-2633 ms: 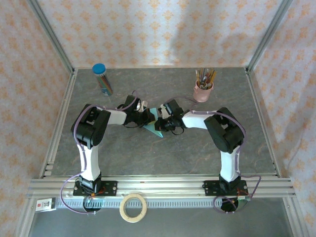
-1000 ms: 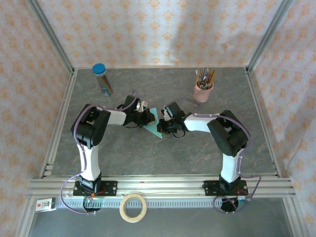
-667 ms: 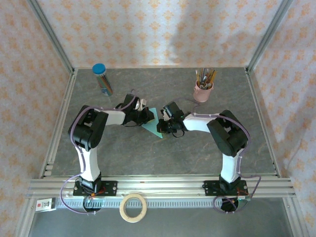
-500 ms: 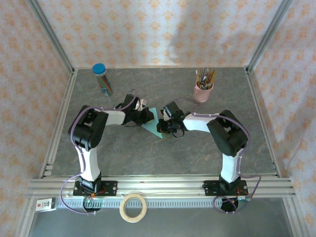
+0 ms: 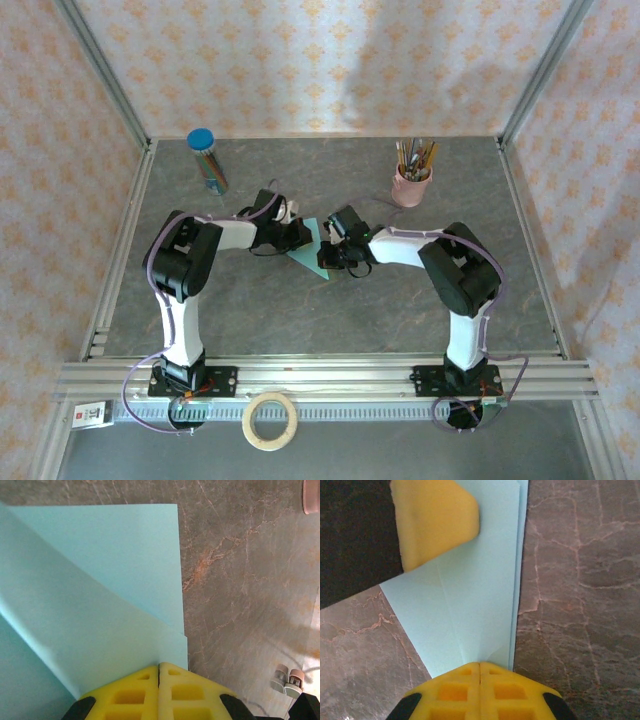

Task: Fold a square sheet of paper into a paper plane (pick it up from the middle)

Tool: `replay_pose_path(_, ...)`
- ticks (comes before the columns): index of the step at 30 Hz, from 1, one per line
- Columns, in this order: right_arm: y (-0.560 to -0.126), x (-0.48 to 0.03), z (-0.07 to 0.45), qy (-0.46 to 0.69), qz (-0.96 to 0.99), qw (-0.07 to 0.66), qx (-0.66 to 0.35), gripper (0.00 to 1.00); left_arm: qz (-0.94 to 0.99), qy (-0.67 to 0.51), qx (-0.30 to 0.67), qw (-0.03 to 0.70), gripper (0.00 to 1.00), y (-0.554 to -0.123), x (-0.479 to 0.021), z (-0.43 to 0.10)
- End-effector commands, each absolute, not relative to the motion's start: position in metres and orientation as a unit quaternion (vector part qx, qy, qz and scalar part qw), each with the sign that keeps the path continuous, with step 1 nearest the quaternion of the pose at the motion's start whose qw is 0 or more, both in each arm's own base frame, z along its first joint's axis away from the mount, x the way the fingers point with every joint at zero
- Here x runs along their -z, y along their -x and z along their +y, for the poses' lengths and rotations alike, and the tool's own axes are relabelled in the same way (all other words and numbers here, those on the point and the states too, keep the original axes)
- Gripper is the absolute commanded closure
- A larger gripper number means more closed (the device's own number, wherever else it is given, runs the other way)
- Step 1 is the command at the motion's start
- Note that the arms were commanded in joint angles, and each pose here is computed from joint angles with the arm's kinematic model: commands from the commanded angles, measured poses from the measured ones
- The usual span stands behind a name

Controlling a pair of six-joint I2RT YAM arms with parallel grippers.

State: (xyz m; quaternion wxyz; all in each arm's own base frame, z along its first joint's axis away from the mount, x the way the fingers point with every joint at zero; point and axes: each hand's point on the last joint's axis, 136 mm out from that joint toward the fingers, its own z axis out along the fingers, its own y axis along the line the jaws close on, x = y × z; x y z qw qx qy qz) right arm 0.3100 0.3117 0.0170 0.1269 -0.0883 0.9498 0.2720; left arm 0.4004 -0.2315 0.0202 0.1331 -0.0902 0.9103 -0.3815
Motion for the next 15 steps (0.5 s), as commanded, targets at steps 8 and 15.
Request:
replay_pose_path(8, -0.260, 0.059, 0.235, 0.070, 0.991, 0.028, -0.110, 0.96, 0.913, 0.112, 0.333, 0.207, 0.92, -0.453, -0.014, -0.177)
replay_pose_path(15, -0.258, 0.059, 0.236, 0.069, 0.990, 0.029, -0.119, 0.96, 0.911, 0.113, 0.320, 0.233, 0.92, -0.475, -0.020, -0.163)
